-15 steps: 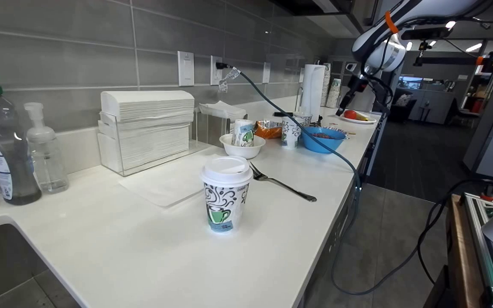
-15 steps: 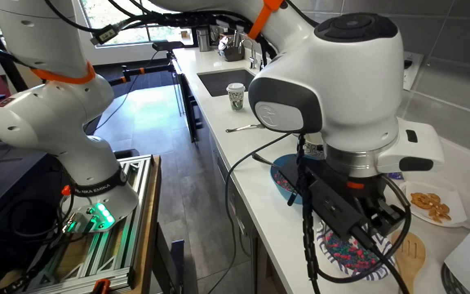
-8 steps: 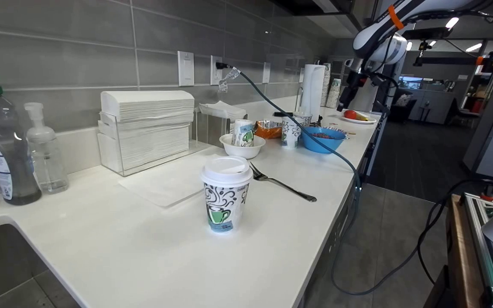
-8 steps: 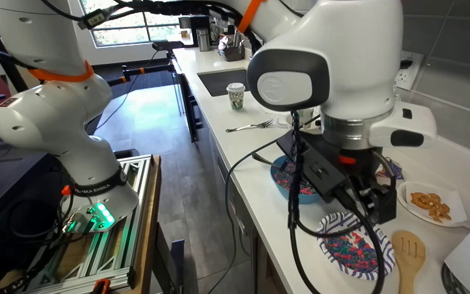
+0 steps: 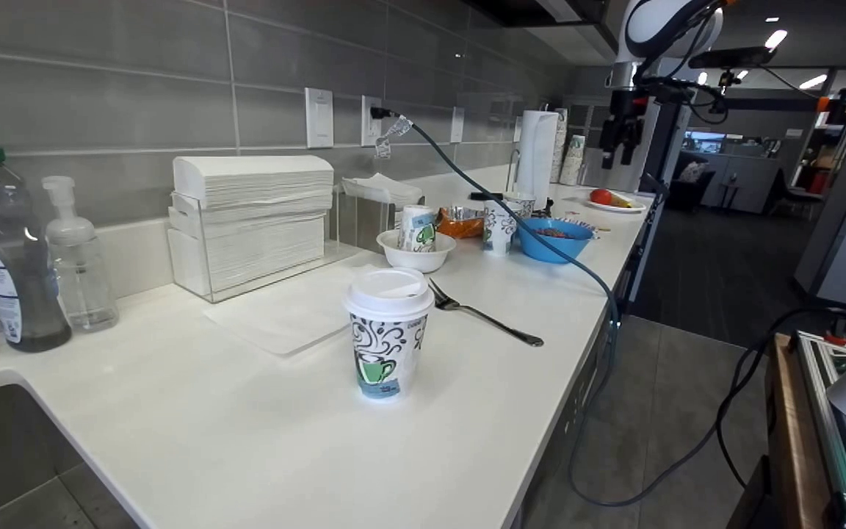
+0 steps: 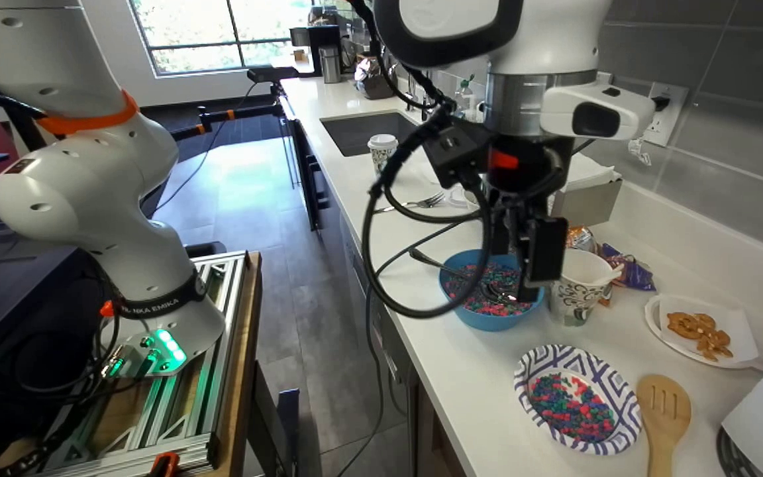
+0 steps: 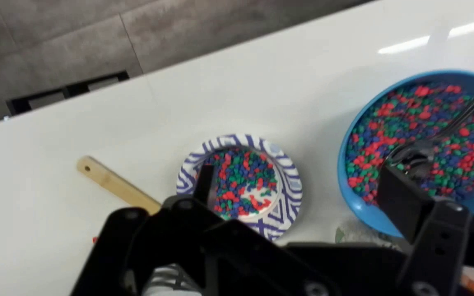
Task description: Pick up the small piece close to the edge and put it in the white plate with blue markings
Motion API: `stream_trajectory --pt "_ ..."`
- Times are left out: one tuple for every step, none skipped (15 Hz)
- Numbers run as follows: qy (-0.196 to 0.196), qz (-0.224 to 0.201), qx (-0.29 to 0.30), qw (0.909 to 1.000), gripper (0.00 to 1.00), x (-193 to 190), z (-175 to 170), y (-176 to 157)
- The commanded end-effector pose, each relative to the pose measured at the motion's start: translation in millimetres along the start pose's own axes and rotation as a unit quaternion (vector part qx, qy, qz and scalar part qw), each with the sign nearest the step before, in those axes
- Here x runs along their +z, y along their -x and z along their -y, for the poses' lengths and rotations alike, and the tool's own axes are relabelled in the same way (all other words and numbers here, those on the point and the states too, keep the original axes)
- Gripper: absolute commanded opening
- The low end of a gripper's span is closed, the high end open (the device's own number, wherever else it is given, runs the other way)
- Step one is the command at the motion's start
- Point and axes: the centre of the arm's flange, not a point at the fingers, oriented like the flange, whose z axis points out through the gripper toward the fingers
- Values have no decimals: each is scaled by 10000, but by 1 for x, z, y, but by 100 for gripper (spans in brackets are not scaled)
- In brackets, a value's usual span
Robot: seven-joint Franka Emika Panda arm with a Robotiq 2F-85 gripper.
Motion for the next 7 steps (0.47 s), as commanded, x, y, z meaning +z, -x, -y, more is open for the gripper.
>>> stream_trajectory --pt "-196 432 110 9988 100 -22 5 43" --pt "-74 300 63 9995 100 -14 3 19" --pt "-106 345 79 9993 100 -20 3 26" --pt "-121 347 92 9993 100 -23 2 30" --pt "-128 341 102 9993 100 -25 1 32" --pt "-132 348 104 9993 100 -24 1 33" --pt "-135 363 102 9992 100 -22 2 34"
